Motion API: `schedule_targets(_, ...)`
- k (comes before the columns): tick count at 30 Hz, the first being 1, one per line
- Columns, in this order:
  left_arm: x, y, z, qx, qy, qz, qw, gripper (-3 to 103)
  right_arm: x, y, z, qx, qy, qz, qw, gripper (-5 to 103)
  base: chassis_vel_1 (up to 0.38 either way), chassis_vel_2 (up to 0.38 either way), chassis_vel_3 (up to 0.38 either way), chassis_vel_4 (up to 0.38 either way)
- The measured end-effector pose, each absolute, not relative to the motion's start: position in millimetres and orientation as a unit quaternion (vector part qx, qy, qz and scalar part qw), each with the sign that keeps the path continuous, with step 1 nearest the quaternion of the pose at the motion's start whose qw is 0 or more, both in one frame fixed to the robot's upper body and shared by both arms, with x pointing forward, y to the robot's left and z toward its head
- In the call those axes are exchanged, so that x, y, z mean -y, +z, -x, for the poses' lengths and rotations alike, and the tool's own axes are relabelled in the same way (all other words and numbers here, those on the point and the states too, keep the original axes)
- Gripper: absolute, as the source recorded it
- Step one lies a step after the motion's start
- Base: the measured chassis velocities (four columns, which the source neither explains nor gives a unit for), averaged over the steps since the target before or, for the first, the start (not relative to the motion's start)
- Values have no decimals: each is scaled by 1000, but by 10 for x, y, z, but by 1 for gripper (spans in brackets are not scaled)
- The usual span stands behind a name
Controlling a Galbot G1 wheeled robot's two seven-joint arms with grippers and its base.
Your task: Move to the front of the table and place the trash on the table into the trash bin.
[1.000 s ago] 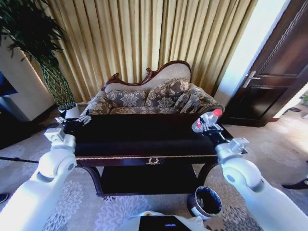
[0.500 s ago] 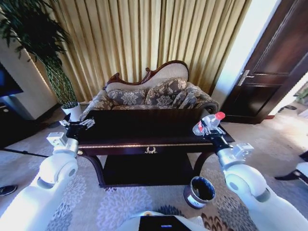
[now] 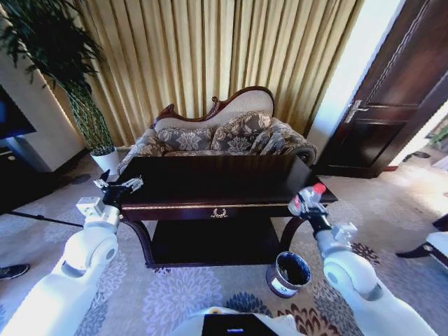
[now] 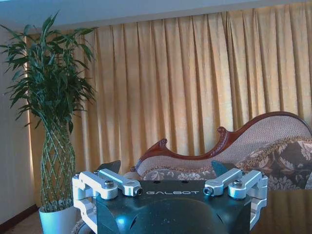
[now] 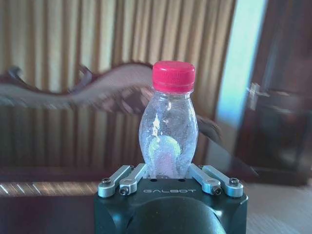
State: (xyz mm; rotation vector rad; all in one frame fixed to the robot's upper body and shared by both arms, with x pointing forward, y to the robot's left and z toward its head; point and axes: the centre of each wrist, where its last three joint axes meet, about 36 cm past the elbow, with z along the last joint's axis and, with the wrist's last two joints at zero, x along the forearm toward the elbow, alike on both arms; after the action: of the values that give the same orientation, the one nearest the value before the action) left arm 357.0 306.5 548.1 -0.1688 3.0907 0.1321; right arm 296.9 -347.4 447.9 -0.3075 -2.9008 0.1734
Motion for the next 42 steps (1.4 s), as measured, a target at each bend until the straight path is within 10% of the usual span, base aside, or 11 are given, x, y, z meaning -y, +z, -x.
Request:
schedule_targets(24, -3062, 5522, -3357, -996, 45, 65, 37, 100, 4296, 2000, -3418, 911, 157, 235, 300, 18, 0, 0, 0, 0)
schedule_targets(42, -2990, 5555, -3316, -996, 49, 55, 40, 100, 4244, 2021, -3388, 914, 139, 239, 297, 83, 0, 0, 0, 0)
